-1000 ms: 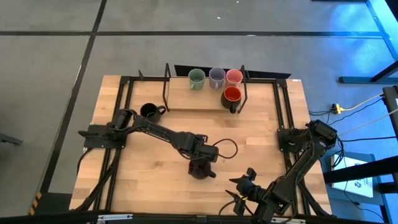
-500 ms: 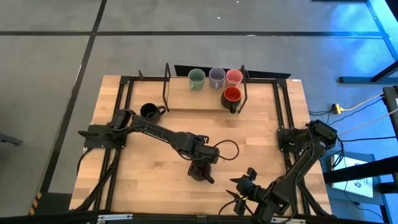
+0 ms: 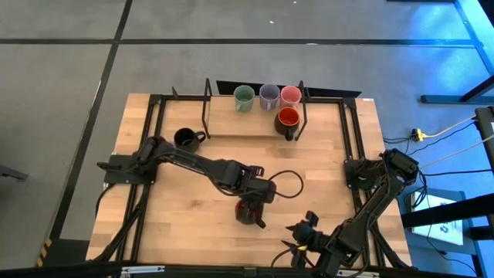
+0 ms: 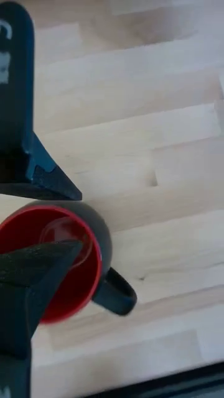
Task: Place coffee mugs
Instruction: Put the black red color mug on the shelf
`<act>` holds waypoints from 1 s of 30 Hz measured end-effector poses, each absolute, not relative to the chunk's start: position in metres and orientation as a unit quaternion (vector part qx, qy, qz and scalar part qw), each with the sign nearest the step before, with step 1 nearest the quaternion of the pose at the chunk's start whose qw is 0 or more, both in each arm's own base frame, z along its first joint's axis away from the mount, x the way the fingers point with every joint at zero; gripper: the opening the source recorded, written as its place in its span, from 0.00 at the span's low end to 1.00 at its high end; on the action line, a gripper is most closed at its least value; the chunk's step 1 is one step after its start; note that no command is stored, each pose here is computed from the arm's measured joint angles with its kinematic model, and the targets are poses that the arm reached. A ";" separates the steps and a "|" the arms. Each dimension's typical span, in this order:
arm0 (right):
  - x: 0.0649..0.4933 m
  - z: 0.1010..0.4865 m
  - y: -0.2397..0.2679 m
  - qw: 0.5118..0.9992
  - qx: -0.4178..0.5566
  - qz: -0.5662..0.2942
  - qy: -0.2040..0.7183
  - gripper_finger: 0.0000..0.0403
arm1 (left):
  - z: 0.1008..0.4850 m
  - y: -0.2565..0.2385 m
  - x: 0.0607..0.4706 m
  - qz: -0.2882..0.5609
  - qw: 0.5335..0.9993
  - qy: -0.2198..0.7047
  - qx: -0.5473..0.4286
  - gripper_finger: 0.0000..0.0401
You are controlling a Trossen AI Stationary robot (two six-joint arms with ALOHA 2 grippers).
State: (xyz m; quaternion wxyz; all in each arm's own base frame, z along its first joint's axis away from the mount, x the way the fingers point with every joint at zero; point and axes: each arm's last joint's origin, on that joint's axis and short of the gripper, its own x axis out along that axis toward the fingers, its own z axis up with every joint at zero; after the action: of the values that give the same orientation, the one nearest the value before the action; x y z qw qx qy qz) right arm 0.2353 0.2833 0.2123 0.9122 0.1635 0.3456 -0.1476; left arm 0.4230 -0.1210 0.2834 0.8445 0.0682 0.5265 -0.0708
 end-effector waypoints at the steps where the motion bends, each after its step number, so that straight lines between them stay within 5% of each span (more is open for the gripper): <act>1: 0.235 0.212 0.284 0.910 0.166 -0.144 0.351 0.52 | 0.287 -0.124 0.422 -0.067 0.845 0.526 0.068 0.27; 10: 0.236 0.213 0.287 0.906 0.183 -0.128 0.360 0.52 | 0.310 -0.157 0.378 -0.062 0.814 0.572 0.073 0.27; 21: 0.244 0.216 0.284 0.914 0.188 -0.135 0.332 0.52 | 0.362 -0.176 0.307 -0.001 0.885 0.456 0.095 0.27; 30: 0.279 0.218 0.255 0.904 0.209 -0.160 0.337 0.52 | 0.339 -0.149 0.223 -0.003 0.910 0.414 0.009 0.27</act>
State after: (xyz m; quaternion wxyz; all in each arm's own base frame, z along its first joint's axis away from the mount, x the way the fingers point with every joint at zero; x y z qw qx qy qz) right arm 0.2790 0.2554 0.2180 0.9039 0.2091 0.3372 -0.1599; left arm 0.2228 -0.1489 0.3393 0.9102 0.0092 0.4141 -0.0033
